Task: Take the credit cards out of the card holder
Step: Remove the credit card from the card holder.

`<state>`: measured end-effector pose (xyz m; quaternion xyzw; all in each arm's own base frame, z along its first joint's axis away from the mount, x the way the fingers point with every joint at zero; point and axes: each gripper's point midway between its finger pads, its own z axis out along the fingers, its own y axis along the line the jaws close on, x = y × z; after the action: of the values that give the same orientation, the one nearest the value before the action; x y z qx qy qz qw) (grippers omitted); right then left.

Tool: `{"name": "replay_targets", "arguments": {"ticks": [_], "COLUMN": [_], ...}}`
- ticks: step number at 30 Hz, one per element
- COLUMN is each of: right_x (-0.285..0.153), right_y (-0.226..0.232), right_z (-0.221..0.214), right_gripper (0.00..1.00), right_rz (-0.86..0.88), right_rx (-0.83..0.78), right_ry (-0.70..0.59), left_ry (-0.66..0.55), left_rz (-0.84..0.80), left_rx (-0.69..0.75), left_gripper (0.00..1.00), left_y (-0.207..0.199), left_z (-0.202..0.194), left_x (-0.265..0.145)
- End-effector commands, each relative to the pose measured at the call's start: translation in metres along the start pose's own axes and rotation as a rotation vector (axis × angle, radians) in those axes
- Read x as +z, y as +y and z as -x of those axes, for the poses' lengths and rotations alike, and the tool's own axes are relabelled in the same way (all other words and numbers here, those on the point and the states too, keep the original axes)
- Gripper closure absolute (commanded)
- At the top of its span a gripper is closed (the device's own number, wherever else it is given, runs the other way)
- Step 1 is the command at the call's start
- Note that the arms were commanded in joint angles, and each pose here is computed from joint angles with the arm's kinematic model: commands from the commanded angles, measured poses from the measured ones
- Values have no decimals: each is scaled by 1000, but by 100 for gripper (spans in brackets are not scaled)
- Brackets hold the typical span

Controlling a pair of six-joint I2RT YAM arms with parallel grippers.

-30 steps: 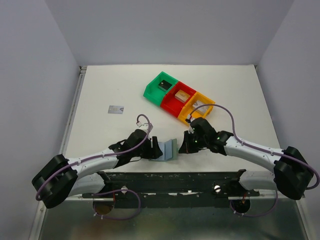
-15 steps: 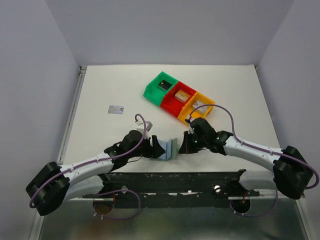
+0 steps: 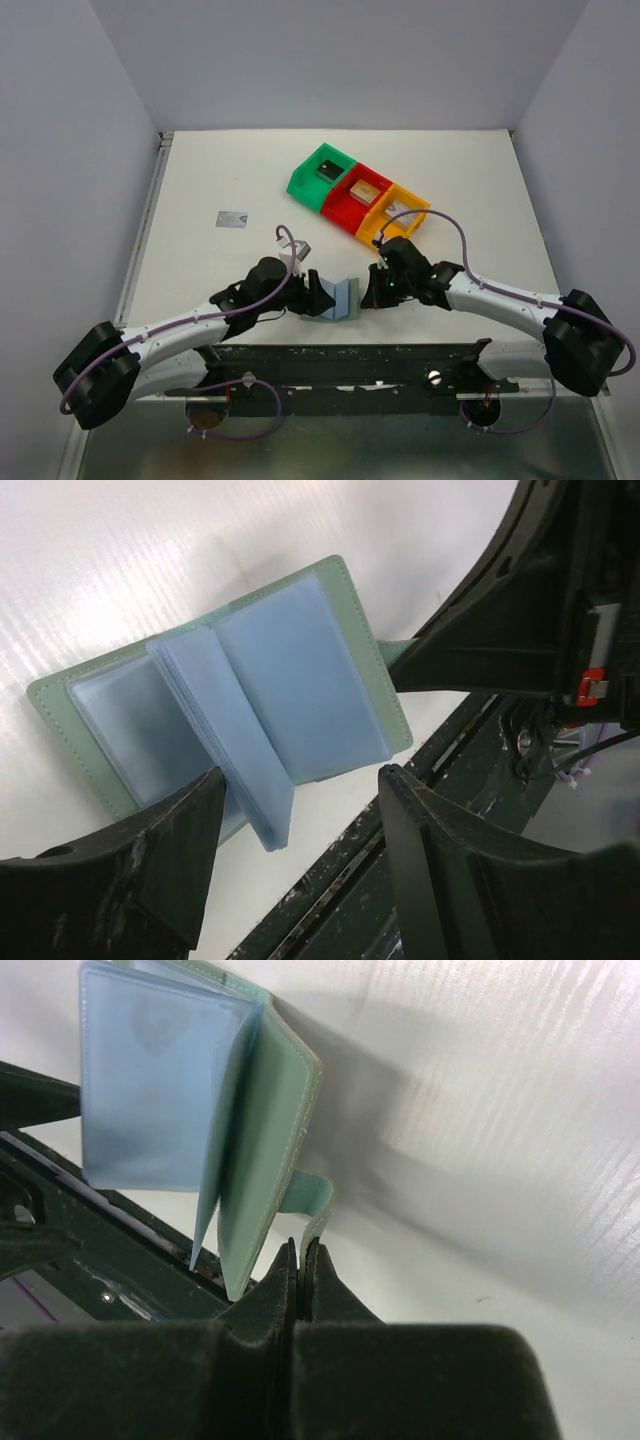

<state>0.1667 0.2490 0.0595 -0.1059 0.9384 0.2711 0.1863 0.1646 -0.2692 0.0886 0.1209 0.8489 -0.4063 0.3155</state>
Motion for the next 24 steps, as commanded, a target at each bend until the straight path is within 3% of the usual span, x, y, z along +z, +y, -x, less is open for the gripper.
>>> {"name": "replay_targets", "arguments": {"ticks": [1, 12, 24], "right_x": [4, 6, 3], "right_y": [-16, -24, -23], "right_z": [-10, -13, -11], "right_gripper": [100, 100, 100], "right_rz": [-70, -108, -93], "right_rx": [16, 16, 3], "right_ry": [28, 30, 12], "left_ry": [-2, 61, 70], "left_rz": [-97, -147, -58], "left_rx": [51, 126, 97], "left_gripper": [30, 30, 30], "left_y": [-26, -52, -34], "left_z": [13, 13, 7], "left_x": [4, 20, 26]}}
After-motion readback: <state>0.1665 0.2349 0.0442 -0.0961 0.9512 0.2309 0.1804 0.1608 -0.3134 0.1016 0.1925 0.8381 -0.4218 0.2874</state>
